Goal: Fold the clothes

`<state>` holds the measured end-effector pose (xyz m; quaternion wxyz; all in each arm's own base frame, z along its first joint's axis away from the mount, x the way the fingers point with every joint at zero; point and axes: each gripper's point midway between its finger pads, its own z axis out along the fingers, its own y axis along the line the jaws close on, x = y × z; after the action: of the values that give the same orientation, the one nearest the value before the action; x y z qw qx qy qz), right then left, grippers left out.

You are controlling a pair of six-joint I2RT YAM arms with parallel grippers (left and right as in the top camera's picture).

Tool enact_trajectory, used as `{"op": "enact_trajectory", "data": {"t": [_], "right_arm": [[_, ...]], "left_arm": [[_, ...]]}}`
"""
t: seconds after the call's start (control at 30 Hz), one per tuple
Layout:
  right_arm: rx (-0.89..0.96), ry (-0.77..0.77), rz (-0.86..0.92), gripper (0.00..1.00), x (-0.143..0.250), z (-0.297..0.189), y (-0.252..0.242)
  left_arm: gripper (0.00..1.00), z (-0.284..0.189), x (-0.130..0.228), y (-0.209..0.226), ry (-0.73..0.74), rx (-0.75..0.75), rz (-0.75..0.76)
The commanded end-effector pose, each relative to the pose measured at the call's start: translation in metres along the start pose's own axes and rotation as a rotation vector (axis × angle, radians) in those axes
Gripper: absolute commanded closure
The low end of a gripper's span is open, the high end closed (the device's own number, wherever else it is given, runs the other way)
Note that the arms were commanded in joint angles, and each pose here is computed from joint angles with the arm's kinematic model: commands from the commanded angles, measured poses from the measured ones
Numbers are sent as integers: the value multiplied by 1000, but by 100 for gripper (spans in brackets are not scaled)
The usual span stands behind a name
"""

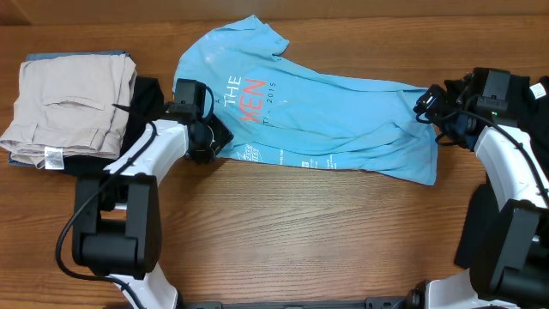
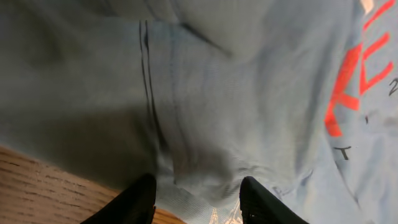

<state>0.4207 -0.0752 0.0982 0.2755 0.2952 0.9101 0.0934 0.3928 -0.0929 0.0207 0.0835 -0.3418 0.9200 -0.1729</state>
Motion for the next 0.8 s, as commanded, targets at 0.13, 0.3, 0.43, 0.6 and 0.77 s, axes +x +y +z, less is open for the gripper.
{"op": "enact_trajectory", "data": {"t": [0.13,0.3,0.43,0.6,0.77], "right_arm": [[-7,-38,-6,0,-12,-9,5],[-7,-38,-5,0,-12,-9,5],[-7,-38,-5,0,-12,-9,5],[-7,-38,-5,0,-12,-9,5],[-7,-38,-6,0,-12,-9,5]], "left_arm": [[61,3,-8,8,-58,-47,-7],[65,3,-8,7,-57,-43,-5],[55,3,-9,6,-59,-42,-5],[61,3,-12,8,-79,-54,-4],[61,3,-15,11,-98,-71,-4]]}}
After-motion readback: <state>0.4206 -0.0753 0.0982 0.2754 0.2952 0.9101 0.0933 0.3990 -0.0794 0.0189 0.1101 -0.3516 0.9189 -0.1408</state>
